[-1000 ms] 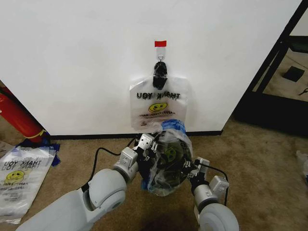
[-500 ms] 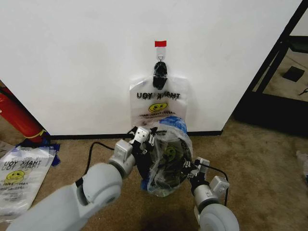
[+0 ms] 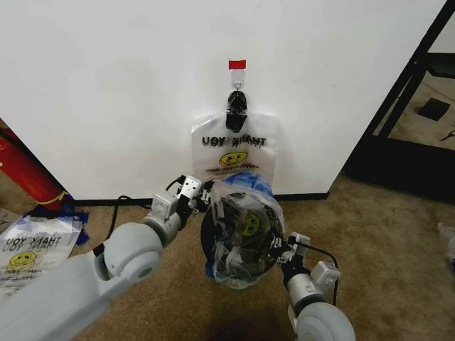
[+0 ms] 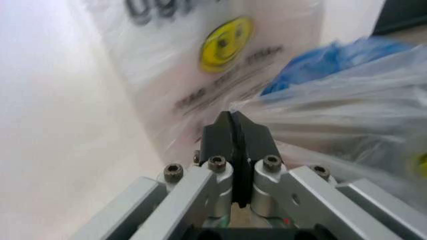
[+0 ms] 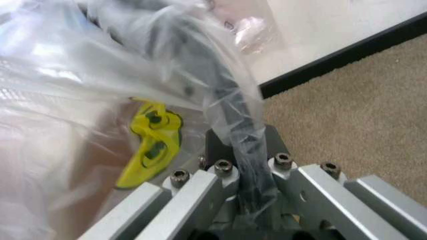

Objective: Pick up the garbage bag from the wall and place it over the trash bin.

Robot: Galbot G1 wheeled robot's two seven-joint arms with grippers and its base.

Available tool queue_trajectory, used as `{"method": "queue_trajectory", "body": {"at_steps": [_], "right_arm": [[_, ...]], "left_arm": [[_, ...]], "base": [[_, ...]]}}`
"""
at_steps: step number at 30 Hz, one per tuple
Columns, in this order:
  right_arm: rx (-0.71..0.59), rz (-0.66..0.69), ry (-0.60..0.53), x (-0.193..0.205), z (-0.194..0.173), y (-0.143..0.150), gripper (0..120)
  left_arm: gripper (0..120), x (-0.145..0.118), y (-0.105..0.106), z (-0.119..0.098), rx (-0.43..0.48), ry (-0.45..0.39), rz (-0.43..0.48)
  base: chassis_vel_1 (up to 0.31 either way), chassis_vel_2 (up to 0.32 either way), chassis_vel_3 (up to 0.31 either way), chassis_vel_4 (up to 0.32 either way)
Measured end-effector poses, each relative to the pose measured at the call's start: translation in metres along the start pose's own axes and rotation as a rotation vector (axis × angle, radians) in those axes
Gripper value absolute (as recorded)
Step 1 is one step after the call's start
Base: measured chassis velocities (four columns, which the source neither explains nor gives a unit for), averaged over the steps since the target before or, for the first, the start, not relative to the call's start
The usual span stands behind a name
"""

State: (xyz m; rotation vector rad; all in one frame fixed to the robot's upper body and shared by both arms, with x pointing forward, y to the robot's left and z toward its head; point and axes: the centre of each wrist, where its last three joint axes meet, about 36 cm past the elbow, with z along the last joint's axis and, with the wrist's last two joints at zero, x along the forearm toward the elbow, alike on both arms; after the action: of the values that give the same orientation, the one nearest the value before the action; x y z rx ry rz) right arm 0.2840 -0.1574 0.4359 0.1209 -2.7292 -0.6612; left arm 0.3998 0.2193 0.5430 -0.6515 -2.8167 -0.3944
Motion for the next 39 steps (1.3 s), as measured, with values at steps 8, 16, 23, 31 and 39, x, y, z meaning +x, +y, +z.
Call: {"method": "queue_trajectory", "body": {"at_steps": [8,16,23,31,39], "right_arm": [[-0.043,-0.039,-0.005,-0.001,-0.007,-0.004,0],[-0.098,-0.092,-0.017,0.005,-0.014,-0.002,0],[-0.109,-0.043,-0.013,0.003,-0.013,-0.004,0],[-0.112,0.004,-0.014,0.0,-0.014,-0.005,0],[-0.216,0.057,0.033,-0.005,-0.023,-0.008,0]], "left_arm": [[0,0.01,0.019,0.031,-0.024,0.061,0.0],[0,0.008,0.007,0.048,0.026,0.098,0.055],[16,0.008,-0.004,0.039,0.082,0.065,0.016],[41,0.01,0.002,0.025,0.077,0.025,-0.029],[72,0.023,0.008,0.031,0.253,-0.079,-0.141]], "base": [[0.0,0.0,0.0,0.0],[0.0,0.0,0.0,0.0],[0.0,0.0,0.0,0.0],[0.0,0.0,0.0,0.0],[0.0,0.0,0.0,0.0]]}}
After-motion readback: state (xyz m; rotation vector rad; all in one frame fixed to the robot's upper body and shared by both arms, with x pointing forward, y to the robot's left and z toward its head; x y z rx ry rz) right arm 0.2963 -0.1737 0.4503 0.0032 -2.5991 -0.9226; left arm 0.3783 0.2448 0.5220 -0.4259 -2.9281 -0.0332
